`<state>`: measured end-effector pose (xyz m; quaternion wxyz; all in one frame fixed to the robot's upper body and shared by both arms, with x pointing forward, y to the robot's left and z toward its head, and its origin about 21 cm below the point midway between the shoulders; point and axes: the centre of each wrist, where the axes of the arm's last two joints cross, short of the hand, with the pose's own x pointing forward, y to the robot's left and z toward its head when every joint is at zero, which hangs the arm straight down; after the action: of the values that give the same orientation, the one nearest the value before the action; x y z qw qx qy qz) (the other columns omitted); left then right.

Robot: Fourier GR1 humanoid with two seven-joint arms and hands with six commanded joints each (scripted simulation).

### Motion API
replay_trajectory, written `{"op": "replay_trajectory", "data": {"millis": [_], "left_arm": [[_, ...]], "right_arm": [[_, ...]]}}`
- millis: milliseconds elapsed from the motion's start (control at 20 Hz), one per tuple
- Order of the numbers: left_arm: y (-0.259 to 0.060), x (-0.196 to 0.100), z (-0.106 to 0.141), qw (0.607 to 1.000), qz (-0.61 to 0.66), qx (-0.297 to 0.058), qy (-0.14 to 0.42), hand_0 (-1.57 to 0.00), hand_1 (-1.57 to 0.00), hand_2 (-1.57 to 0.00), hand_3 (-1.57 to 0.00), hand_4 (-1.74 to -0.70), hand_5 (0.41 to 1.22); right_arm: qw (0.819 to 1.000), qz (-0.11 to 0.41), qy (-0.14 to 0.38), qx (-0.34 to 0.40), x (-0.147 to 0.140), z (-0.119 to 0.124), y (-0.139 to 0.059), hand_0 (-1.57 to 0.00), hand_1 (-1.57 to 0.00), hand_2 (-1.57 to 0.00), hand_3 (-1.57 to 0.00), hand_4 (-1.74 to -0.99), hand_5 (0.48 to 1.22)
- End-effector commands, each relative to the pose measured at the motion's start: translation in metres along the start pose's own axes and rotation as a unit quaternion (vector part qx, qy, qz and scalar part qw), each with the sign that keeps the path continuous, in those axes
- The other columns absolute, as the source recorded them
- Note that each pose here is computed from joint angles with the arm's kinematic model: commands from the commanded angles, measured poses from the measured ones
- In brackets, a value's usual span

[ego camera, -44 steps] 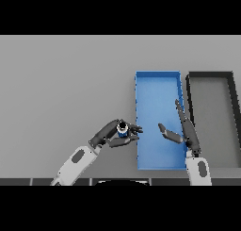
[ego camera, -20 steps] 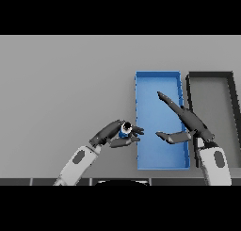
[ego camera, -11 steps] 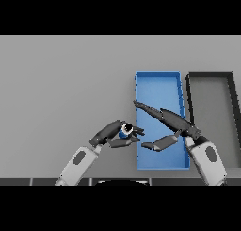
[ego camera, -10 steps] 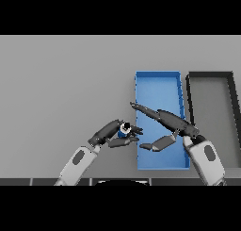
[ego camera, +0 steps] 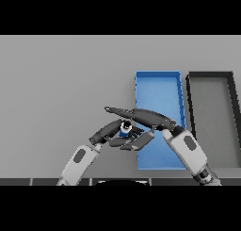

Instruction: Pick up the blue pipe and place it into the blue bin.

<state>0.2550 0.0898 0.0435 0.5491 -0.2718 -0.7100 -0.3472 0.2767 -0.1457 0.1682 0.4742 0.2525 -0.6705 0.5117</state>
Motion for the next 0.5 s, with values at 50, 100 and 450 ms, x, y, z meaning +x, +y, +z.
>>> {"op": "replay_trajectory", "data": {"millis": [50,100,450], "left_arm": [[0.000,-0.003,0.000,1.000,0.009,0.002,-0.003,-1.57,-1.57,-1.57,-1.57,-1.46,1.221],[0.002,-0.003,0.001,1.000,0.005,0.010,0.009,-1.57,-1.57,-1.57,-1.57,-1.51,1.221],[-0.001,-0.001,-0.001,1.000,0.008,0.011,0.015,-1.57,-1.57,-1.56,-1.31,-1.69,1.221]], "right_arm": [[1.000,-0.004,0.002,0.016,-0.001,-0.012,0.002,-0.02,-0.11,-0.13,-0.05,-1.222,0.517],[1.000,-0.002,0.003,0.020,-0.001,-0.014,0.001,-0.17,-0.24,-0.25,-0.14,-1.255,0.519],[0.998,-0.034,-0.038,0.029,-0.008,-0.026,0.006,-1.26,-1.27,-1.27,-1.14,-1.495,0.781]]}}
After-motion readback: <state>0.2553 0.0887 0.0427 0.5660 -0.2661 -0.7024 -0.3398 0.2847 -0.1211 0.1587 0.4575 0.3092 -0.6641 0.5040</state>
